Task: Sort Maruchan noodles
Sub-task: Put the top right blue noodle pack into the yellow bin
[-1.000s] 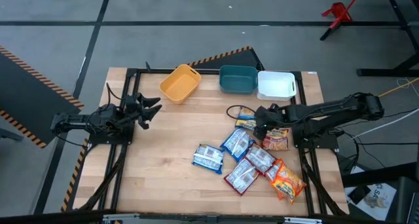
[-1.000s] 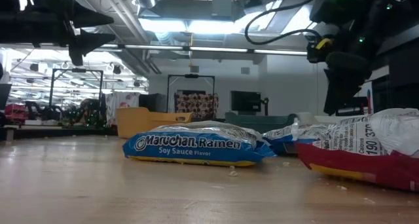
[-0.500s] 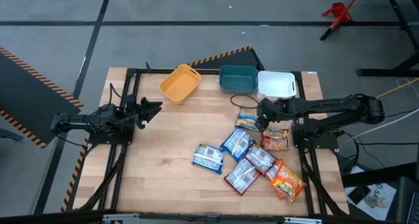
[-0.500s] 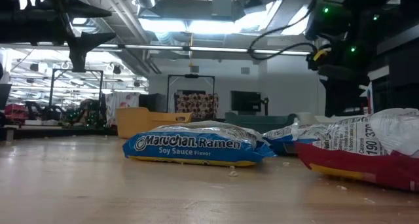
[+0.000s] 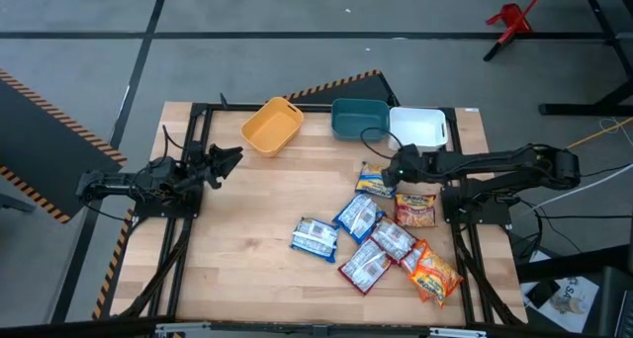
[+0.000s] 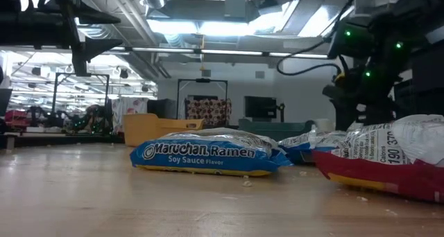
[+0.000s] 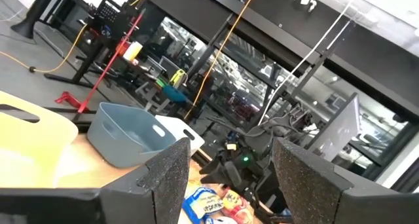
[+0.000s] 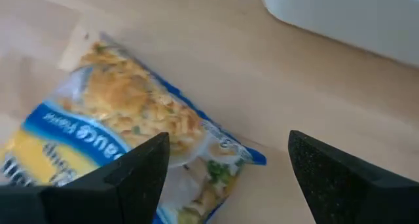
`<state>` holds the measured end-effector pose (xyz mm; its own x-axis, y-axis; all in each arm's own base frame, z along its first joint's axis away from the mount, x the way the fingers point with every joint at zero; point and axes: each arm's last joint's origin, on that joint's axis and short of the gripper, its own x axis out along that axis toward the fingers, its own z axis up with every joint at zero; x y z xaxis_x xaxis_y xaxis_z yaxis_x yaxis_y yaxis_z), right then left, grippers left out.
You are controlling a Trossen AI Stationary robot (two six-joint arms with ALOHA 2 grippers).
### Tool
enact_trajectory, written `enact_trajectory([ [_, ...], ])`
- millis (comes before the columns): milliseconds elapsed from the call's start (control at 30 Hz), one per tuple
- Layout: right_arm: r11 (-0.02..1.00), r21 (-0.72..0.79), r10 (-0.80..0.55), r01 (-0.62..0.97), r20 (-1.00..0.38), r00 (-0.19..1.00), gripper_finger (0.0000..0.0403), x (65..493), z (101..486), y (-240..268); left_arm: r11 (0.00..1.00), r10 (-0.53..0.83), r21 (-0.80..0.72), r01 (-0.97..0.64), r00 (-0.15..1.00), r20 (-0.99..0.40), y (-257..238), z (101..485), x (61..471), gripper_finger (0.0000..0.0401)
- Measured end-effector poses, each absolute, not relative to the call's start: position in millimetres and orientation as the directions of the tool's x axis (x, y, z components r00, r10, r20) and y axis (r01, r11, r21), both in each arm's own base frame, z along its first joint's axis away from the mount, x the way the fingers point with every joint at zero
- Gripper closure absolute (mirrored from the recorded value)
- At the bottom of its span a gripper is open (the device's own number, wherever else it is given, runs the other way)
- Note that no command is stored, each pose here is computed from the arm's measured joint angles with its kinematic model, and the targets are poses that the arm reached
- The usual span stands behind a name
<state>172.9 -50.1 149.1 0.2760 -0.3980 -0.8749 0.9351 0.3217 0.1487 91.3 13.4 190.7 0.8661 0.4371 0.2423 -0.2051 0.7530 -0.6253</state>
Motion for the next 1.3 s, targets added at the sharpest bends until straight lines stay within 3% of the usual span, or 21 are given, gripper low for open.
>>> enact_trajectory([
  [200, 0.172, 0.225, -0.435, 0.959, -0.856, 0.279, 0.0107, 167.6, 137.2, -49.9, 0.759, 0.436, -0.617, -0.209, 0.867, 0.242, 13.3, 190.7, 91.3, 0.0189],
  [300, 0.188, 0.269, -0.431, 0.945, -0.842, 0.325, 0.0107, 170.4, 136.1, -50.1, 0.772, 0.436, -0.596, -0.222, 0.867, 0.242, 13.3, 190.7, 91.3, 0.0189],
  [500, 0.558, 0.184, -0.366, 0.809, -0.821, 0.439, 0.0107, 183.0, 152.8, -50.4, 0.785, 0.436, -0.564, -0.257, 0.876, 0.206, 13.3, 187.0, 92.2, 0.0189],
  [633, 0.814, 0.059, -0.276, 0.578, -0.836, 0.475, 0.0107, 191.1, 174.0, -49.4, 0.782, 0.436, -0.562, -0.270, 0.882, 0.182, 13.3, 184.4, 92.8, 0.0189],
  [700, 0.891, -0.029, -0.256, 0.452, -0.856, 0.450, 0.0107, 192.7, 183.0, -49.4, 0.782, 0.436, -0.561, -0.272, 0.882, 0.179, 13.3, 184.1, 92.9, 0.0189],
  [833, 0.956, -0.164, -0.247, 0.242, -0.896, 0.369, 0.0107, 192.9, 185.7, -49.9, 0.782, 0.436, -0.561, -0.272, 0.882, 0.179, 13.3, 184.1, 92.9, 0.0189],
  [967, 0.979, -0.191, -0.204, 0.073, -0.942, 0.266, 0.0107, 192.5, 177.1, -49.2, 0.782, 0.436, -0.560, -0.274, 0.883, 0.176, 13.3, 183.8, 92.9, 0.0189],
  [1167, 0.974, -0.207, -0.191, -0.094, -0.968, 0.163, 0.0107, 196.3, 161.0, -50.3, 0.783, 0.438, -0.557, -0.278, 0.882, 0.176, 13.4, 183.8, 92.9, 0.0189],
  [1300, 0.962, -0.229, -0.206, -0.149, -0.966, 0.156, 0.0107, 202.6, 153.5, -52.2, 0.780, 0.449, -0.556, -0.288, 0.877, 0.174, 13.7, 183.7, 92.8, 0.0189],
])
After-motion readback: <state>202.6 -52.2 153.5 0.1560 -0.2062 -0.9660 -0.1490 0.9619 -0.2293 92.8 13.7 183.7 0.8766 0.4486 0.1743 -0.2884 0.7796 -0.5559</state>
